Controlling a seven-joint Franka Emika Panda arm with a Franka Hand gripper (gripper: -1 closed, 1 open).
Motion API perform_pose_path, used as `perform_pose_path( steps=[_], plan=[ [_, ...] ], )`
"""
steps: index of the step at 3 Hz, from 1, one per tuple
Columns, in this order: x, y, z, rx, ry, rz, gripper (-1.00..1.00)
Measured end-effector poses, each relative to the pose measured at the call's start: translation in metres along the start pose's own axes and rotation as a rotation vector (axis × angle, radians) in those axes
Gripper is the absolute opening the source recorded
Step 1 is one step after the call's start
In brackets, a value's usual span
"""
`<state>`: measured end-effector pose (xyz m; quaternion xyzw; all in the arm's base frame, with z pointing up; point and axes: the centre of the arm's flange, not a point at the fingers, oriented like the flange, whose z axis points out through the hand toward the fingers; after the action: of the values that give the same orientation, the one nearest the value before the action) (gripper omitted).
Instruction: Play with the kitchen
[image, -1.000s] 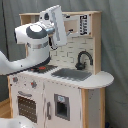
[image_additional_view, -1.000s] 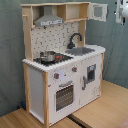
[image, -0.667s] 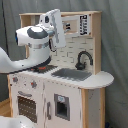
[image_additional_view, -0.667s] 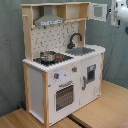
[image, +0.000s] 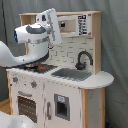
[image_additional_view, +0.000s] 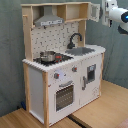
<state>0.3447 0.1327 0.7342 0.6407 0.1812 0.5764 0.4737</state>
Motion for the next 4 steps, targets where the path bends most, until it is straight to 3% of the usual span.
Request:
perform_pose_path(
  steps=[4],
  plan=[
    [0.084,-0.062,0.028,0.079,0.106,-0.057,-1.0]
  ],
)
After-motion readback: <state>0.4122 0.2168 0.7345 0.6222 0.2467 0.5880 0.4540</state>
